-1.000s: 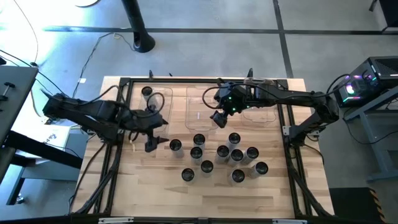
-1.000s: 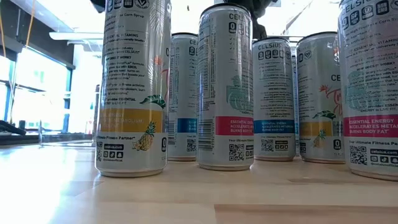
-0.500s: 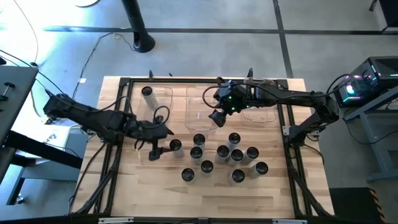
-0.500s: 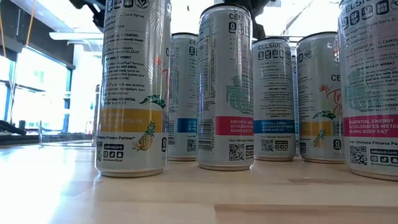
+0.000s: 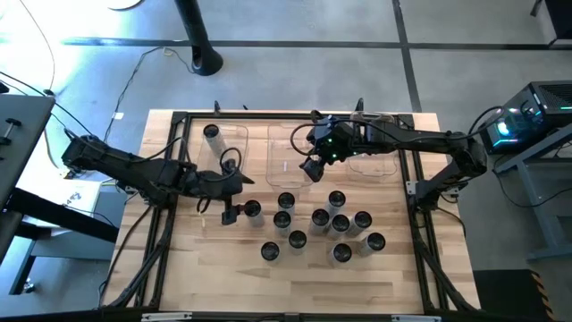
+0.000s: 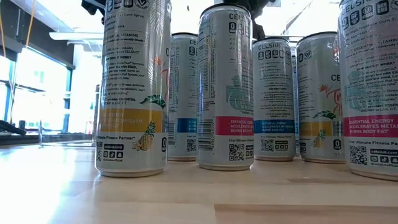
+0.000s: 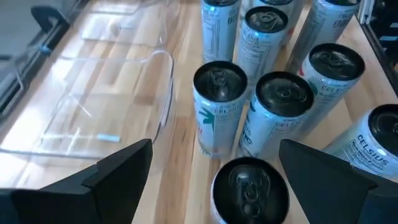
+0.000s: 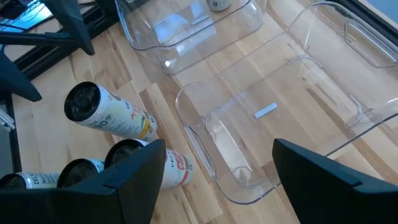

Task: Sort soda cans
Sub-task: Put the white-yellow soda can into the top left transparent bin

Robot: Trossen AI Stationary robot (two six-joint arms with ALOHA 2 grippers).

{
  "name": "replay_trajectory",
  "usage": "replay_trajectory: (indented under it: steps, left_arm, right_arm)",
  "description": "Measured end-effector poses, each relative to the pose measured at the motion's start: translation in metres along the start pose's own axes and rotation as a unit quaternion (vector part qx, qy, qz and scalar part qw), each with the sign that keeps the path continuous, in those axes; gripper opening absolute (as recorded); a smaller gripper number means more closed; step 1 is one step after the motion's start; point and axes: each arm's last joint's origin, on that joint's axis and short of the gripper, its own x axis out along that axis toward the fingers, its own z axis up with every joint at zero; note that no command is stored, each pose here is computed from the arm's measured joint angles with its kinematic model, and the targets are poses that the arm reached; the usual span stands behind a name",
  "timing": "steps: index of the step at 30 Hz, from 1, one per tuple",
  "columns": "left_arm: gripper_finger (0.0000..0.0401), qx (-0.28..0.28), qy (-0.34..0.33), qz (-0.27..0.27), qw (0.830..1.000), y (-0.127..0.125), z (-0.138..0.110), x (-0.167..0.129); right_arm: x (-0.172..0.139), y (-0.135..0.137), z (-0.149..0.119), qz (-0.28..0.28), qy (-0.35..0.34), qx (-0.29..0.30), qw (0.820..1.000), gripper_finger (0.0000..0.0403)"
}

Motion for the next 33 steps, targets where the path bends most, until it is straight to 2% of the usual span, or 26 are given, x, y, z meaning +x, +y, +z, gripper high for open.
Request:
replay_trajectory:
  steps: [4,8,16,33]
  left_arm:
    - [0.0346,0.021,0.015,-0.001,1.0,0.0,-0.003,0.0]
    - [0.0346,0.005,0.039,-0.021,0.999,-0.001,-0.007,0.003]
    - [0.0346,0.009,0.08,-0.045,0.996,-0.009,-0.013,0.022]
    - [0.0346,-0.005,0.106,-0.03,0.994,-0.013,-0.019,0.037]
  right_arm:
    - [0.003,0.0,0.0,-0.001,0.003,0.0,1.0,0.0291]
    - [0.005,0.0,0.0,-0.002,0.004,0.001,1.0,0.0291]
    - [0.006,0.0,0.0,-0.002,0.006,0.005,1.0,0.0291]
    - [0.006,0.0,0.0,-0.002,0.006,0.0,1.0,0.0291]
